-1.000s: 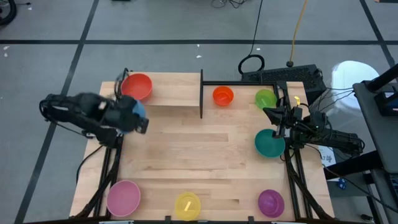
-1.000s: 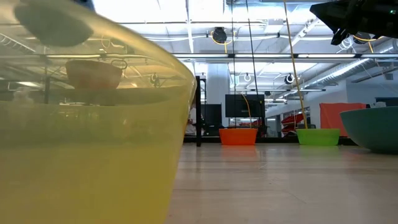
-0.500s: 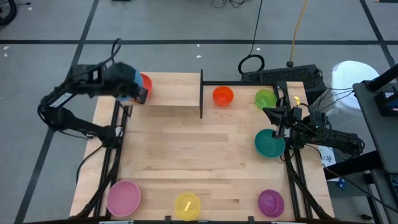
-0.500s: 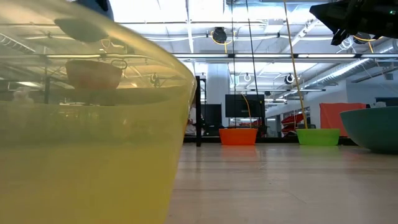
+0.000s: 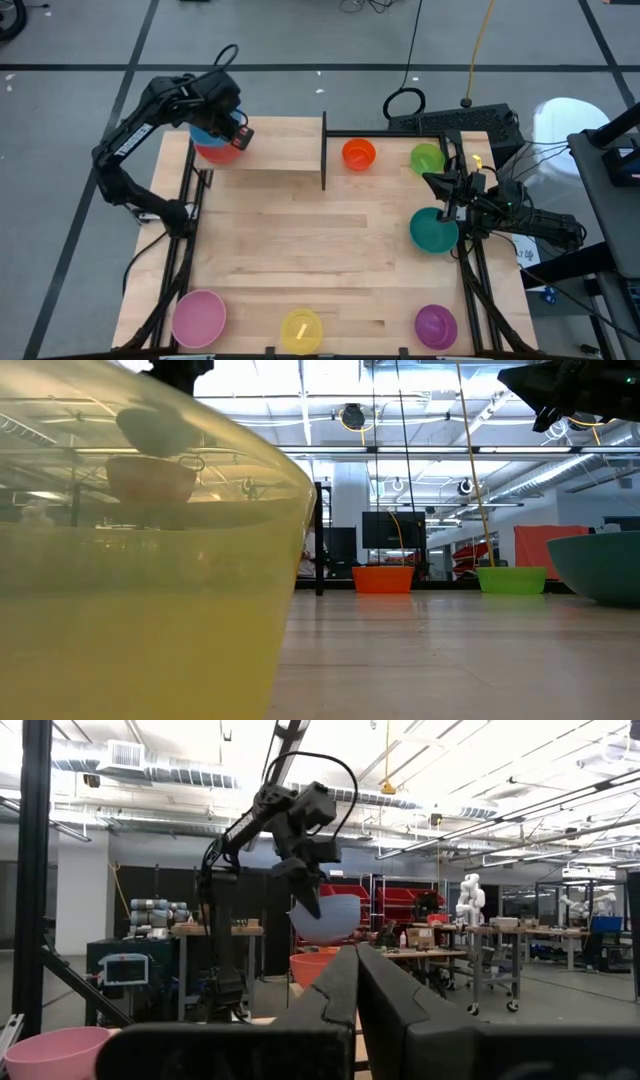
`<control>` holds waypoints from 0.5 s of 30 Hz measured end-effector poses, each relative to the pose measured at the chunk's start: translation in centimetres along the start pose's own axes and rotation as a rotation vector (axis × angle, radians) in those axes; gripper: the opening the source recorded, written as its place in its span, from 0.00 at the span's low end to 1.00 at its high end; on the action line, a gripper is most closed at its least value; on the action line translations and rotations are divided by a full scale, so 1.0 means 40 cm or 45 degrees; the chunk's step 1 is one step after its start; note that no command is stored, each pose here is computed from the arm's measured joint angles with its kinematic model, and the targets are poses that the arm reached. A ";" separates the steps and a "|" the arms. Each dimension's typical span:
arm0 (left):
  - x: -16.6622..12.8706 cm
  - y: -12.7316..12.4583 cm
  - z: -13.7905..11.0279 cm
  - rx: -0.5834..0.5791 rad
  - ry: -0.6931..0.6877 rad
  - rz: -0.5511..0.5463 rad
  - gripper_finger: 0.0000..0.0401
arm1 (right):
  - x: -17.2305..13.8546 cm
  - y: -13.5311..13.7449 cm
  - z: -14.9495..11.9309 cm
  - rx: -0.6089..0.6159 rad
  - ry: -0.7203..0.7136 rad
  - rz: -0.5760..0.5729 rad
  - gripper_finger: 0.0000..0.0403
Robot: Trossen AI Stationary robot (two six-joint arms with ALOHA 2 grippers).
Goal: Place and stack bowls onto a shelf
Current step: Stack the blue bowl on top of the orange bowl on the shelf
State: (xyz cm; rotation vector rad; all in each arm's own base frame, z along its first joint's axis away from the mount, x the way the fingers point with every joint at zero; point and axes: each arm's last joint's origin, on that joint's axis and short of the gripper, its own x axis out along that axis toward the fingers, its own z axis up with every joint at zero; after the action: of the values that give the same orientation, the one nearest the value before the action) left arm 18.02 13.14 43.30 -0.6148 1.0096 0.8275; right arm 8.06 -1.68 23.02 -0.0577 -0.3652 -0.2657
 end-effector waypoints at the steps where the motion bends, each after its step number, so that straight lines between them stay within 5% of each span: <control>1: 0.003 0.004 0.003 -0.003 0.003 0.006 0.01 | 0.000 0.000 0.000 0.000 0.000 0.000 0.00; 15: 0.072 0.019 -0.007 -0.013 0.162 -0.005 0.01 | 0.000 -0.007 0.000 0.002 0.005 -0.121 0.00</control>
State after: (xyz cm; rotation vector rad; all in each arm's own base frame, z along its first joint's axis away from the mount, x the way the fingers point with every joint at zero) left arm 18.09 14.23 40.52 -0.6847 1.1194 0.7982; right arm 7.97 -1.94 23.02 -0.0387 -0.3651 -0.3594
